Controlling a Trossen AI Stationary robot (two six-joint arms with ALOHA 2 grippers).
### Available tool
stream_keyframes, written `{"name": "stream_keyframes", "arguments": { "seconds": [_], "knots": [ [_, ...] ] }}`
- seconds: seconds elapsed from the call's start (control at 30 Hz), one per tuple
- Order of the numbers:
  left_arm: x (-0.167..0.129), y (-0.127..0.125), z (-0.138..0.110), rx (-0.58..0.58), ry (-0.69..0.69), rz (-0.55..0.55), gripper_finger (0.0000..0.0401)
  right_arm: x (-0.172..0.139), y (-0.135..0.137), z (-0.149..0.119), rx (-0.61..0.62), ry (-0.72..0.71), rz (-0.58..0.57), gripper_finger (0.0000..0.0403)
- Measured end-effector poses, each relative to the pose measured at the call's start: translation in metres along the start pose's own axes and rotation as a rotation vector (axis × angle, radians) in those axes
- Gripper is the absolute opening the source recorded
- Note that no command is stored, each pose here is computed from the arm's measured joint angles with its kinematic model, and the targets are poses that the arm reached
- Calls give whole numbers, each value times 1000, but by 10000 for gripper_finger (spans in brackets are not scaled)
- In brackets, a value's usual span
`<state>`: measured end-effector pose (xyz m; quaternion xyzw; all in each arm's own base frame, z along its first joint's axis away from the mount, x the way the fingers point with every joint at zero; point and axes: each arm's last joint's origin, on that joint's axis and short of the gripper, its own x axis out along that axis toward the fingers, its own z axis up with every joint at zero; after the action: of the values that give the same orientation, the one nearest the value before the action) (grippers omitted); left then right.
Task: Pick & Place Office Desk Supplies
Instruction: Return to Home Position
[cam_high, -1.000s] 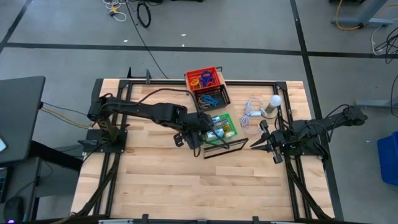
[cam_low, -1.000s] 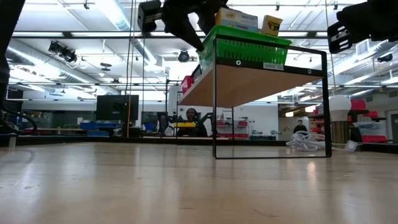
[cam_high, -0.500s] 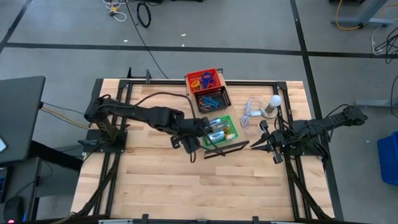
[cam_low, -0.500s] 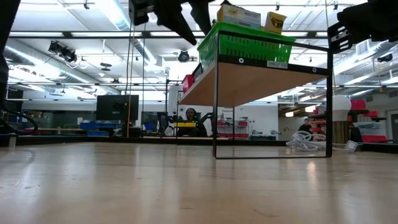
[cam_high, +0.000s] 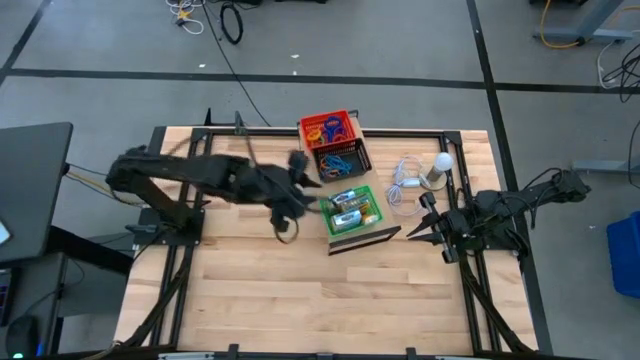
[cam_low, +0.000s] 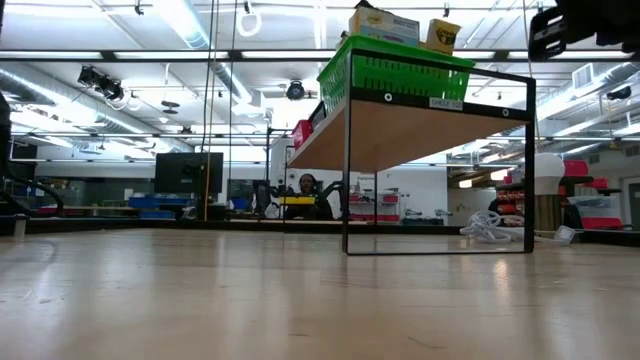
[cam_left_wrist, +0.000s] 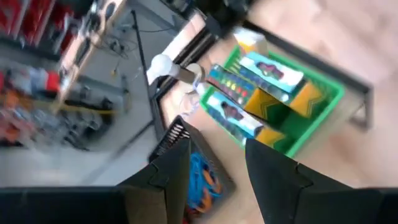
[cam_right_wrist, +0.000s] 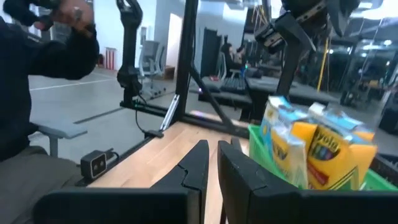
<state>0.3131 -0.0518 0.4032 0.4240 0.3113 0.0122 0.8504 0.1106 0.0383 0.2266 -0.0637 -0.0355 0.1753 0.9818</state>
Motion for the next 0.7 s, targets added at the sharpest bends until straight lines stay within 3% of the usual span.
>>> {"name": "stream_keyframes", "arguments": {
  "seconds": [0.2, 0.4, 0.57, 0.7],
  "knots": [
    [-58, 17, -21, -325, -138, -123, 161, -13, 0, 4, -19, -23, -4, 41],
    [-102, 16, -34, -479, -188, -176, 161, -36, -1, 17, 118, -82, -1, 41],
    [-112, -7, -49, -549, -194, -101, 161, -43, -1, 18, 126, -117, 4, 41],
    [-105, -32, -66, -622, -293, -35, 161, -43, 0, 18, 116, -116, 29, 41]
  ]
}}
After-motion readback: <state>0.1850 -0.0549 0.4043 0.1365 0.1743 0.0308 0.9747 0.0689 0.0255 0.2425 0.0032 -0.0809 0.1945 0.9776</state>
